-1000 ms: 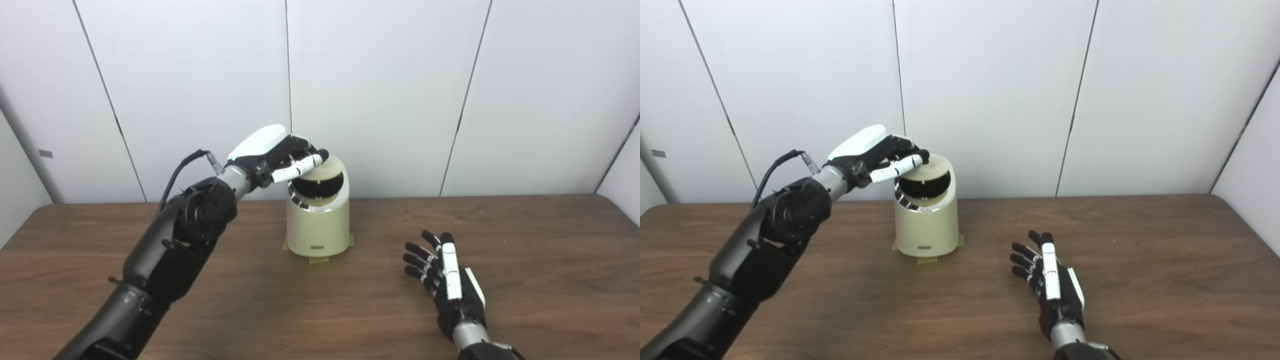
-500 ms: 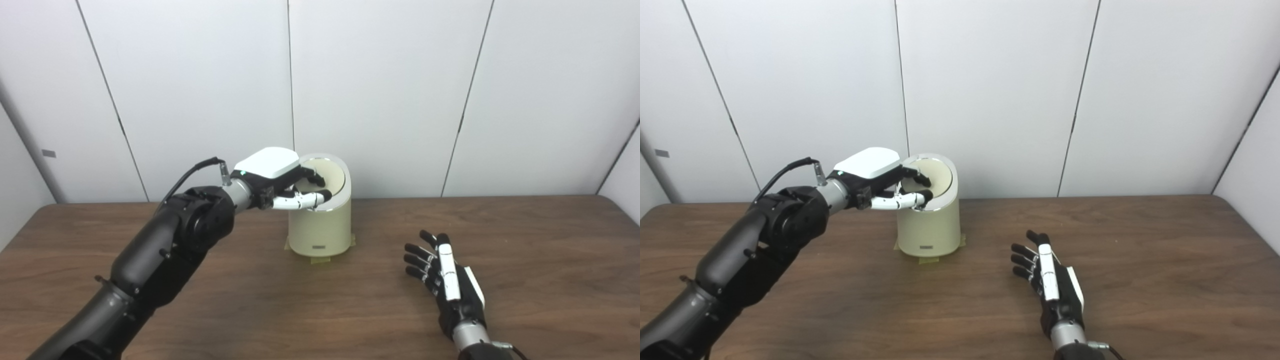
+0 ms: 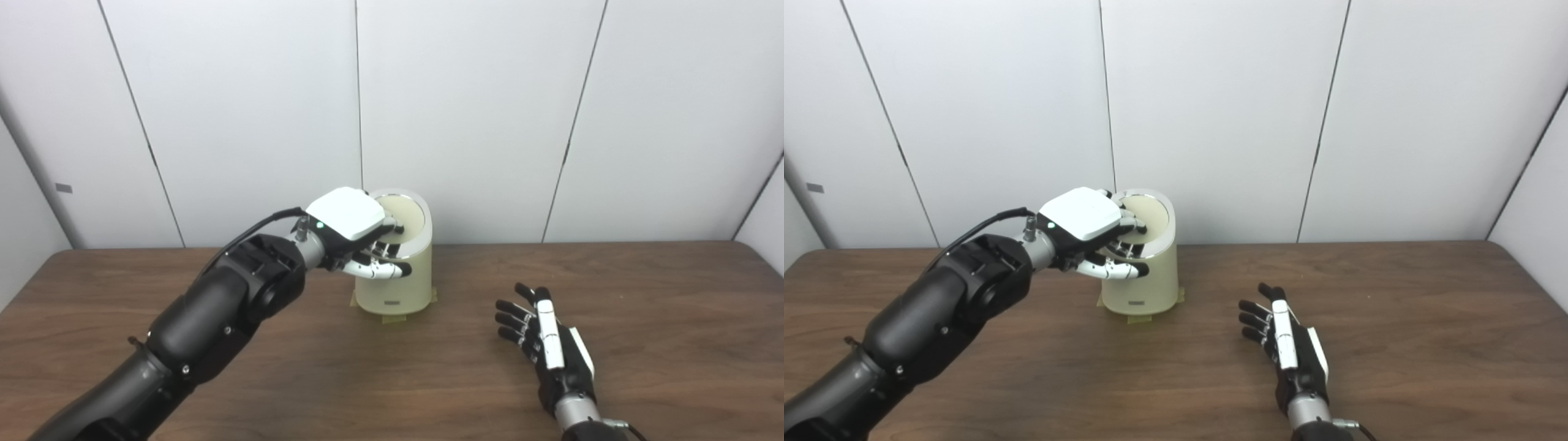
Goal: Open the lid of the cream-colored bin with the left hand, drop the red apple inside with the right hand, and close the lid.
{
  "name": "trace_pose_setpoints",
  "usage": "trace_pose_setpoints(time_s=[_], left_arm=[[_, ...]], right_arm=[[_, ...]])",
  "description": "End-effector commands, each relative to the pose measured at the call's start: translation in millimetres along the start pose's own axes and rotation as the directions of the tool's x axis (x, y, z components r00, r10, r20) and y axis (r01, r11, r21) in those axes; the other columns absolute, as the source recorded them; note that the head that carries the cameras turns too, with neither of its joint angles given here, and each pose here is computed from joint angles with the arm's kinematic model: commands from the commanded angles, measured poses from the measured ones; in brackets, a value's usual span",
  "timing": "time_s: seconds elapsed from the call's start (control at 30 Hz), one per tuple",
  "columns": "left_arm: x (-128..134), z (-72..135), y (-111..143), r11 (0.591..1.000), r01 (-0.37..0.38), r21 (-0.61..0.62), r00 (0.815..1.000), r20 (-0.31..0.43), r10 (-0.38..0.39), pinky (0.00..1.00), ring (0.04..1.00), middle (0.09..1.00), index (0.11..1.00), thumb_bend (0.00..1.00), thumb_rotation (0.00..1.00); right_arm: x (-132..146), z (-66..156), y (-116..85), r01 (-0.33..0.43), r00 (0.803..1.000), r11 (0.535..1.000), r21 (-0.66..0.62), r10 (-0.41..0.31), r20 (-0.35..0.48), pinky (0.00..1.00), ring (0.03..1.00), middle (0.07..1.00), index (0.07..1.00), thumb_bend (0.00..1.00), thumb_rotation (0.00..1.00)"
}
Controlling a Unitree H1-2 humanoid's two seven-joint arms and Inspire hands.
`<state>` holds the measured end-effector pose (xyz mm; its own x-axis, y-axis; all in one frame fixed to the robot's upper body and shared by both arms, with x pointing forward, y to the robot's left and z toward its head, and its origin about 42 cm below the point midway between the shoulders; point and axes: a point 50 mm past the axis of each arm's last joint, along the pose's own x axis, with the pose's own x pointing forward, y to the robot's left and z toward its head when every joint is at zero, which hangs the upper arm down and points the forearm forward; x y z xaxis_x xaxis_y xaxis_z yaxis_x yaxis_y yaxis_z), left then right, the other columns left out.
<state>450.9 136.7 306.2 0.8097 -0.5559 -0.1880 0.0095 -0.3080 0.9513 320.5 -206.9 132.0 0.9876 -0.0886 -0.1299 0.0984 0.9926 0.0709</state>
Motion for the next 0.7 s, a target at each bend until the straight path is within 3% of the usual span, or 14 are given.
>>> trace_pose_setpoints(time_s=[0.0, 0.27, 0.47, 0.6, 0.67], left_arm=[[-2, -2, 2, 0.997, 0.060, 0.055, 0.998, -0.017, -0.059, 1.00, 0.941, 0.900, 0.869, 0.55, 1.00], [-13, -5, 12, 0.998, 0.018, 0.056, 1.000, -0.010, -0.018, 1.00, 0.923, 0.882, 0.845, 0.54, 1.00], [-22, -19, 32, 0.998, -0.063, -0.006, 0.997, -0.043, 0.063, 0.99, 0.921, 0.889, 0.854, 0.54, 1.00], [-29, -33, 43, 0.985, -0.152, -0.082, 0.985, -0.097, 0.144, 0.97, 0.923, 0.901, 0.869, 0.54, 1.00], [-33, -42, 47, 0.963, -0.224, -0.151, 0.969, -0.143, 0.203, 0.94, 0.929, 0.911, 0.879, 0.53, 1.00]], right_arm=[[5, 8, 5, -0.008, 1.000, 1.000, -0.003, 0.008, 0.016, 0.83, 0.764, 0.751, 0.875, 0.54, 1.00], [7, 9, 5, -0.008, 1.000, 1.000, 0.005, 0.008, 0.013, 0.83, 0.770, 0.747, 0.879, 0.54, 1.00], [8, 10, 6, -0.013, 1.000, 1.000, -0.002, 0.013, 0.019, 0.83, 0.777, 0.749, 0.888, 0.54, 1.00], [7, 10, 7, -0.016, 1.000, 1.000, -0.005, 0.016, 0.017, 0.83, 0.775, 0.746, 0.886, 0.55, 1.00], [7, 11, 8, -0.016, 1.000, 1.000, -0.005, 0.016, 0.018, 0.82, 0.774, 0.749, 0.882, 0.55, 1.00]])
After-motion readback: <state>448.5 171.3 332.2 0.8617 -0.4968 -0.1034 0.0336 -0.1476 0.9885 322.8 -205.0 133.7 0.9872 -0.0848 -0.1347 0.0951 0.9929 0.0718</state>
